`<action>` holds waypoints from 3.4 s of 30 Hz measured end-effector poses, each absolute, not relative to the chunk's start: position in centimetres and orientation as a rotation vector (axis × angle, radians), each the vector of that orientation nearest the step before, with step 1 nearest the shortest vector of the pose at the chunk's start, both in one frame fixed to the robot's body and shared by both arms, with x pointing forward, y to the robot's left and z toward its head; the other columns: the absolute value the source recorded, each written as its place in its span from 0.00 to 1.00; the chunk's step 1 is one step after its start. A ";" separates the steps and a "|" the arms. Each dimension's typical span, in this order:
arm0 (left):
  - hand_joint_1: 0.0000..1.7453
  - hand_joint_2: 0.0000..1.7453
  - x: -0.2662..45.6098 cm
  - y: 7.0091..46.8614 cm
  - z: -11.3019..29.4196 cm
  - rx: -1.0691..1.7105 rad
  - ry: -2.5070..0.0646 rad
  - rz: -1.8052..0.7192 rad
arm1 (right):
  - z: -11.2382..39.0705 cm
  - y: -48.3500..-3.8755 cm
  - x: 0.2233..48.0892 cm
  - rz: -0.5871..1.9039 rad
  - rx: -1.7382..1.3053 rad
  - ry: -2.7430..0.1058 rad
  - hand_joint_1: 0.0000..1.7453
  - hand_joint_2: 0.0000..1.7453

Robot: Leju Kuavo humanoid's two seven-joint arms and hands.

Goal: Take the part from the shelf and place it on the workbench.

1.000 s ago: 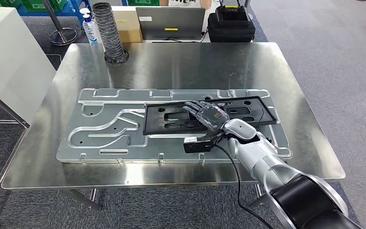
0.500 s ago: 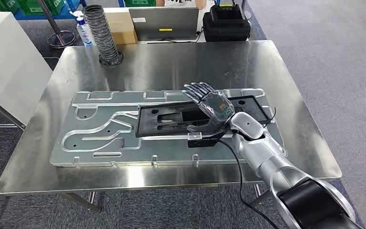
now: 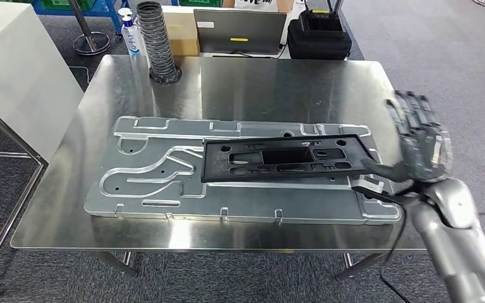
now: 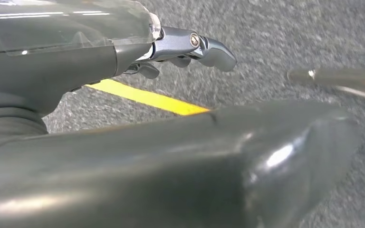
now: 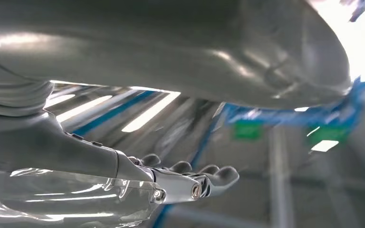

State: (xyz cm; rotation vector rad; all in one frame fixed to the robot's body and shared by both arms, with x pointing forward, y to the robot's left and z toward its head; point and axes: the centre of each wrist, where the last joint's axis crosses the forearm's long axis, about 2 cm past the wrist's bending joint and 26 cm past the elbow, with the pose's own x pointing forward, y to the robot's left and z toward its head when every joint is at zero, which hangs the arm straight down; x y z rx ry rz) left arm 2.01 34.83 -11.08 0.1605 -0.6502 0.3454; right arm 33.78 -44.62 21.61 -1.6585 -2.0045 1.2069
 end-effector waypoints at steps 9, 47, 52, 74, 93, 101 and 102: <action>0.00 0.00 2.1 34.9 -11.1 0.185 -0.628 0.381 | 19.2 -48.9 22.5 1.065 -1.743 -1.908 0.00 0.00; 0.00 0.00 1.6 34.2 -11.2 0.156 -0.624 0.369 | -3.2 -45.5 7.6 0.714 -1.207 -1.130 0.00 0.00; 0.00 0.00 1.9 33.3 -11.2 0.133 -0.635 0.376 | -6.3 -44.2 4.6 0.572 -1.092 -0.983 0.00 0.00; 0.00 0.00 3.1 28.8 -11.3 0.032 -0.587 0.370 | -11.1 -32.1 4.2 0.040 -0.072 -0.330 0.00 0.00; 0.00 0.00 4.1 28.9 -11.2 0.014 -0.560 0.293 | -11.0 -29.2 5.5 0.185 0.009 -0.401 0.00 0.00; 0.00 0.00 3.7 29.9 -11.2 0.011 -0.592 0.252 | -11.0 -27.5 5.4 0.247 0.030 -0.336 0.00 0.00; 0.00 0.00 3.7 30.1 -11.2 0.012 -0.597 0.249 | -11.0 -27.4 5.4 0.242 0.033 -0.324 0.00 0.00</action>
